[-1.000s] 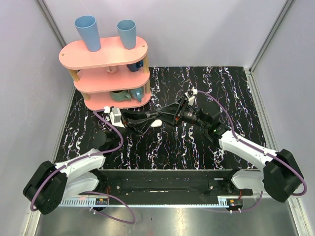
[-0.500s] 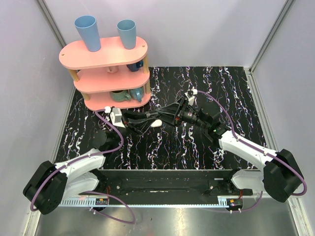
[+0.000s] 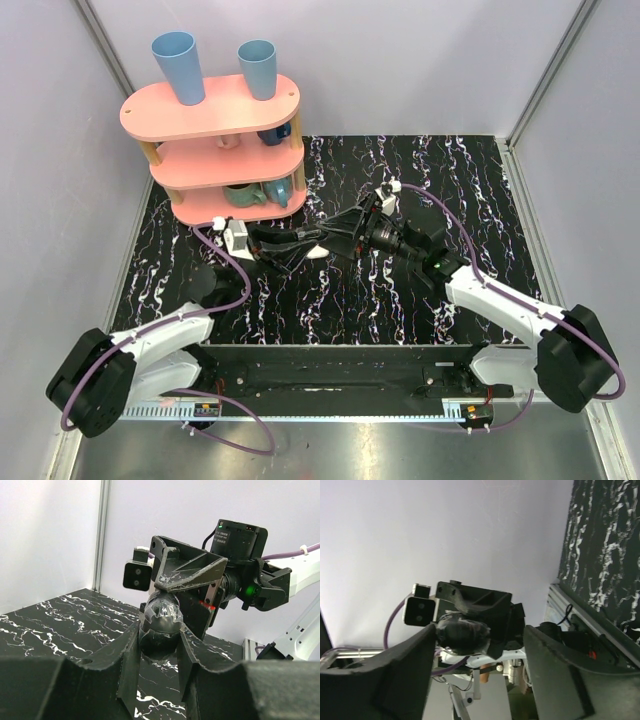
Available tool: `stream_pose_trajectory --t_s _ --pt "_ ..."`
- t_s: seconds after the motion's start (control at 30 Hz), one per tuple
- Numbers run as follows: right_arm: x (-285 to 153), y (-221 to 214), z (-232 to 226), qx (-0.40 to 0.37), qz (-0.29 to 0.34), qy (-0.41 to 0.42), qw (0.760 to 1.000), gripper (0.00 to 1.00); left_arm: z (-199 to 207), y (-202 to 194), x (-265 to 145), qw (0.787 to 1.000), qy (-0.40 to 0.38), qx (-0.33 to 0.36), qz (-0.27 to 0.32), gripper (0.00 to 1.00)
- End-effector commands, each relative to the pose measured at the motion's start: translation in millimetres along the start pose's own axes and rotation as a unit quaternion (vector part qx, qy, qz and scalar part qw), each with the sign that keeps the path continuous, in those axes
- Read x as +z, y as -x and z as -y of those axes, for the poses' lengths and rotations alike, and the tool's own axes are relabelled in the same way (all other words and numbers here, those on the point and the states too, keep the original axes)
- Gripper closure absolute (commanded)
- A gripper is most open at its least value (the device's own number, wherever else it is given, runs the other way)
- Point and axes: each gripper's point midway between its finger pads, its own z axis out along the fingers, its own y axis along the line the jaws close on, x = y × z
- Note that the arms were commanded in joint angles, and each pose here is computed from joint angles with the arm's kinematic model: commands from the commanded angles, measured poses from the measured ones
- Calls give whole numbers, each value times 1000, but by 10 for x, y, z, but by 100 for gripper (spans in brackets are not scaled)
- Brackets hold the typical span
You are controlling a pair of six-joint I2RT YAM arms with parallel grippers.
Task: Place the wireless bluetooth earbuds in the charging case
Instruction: Pass from the right arm to the left, then open the charging case.
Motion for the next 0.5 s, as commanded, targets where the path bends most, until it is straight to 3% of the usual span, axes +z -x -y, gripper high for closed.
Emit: stream_pose_trajectory --t_s 0.0,0.2,0.47 --pt "-57 -1 -246 -80 15 13 997 19 158 318 55 998 -32 37 46 100" --pt "-143 34 -443 -191 30 -9 981 15 137 345 -57 997 -14 60 56 100" --pt "-350 15 -561 -390 3 -53 919 16 194 443 -191 995 -4 82 57 100"
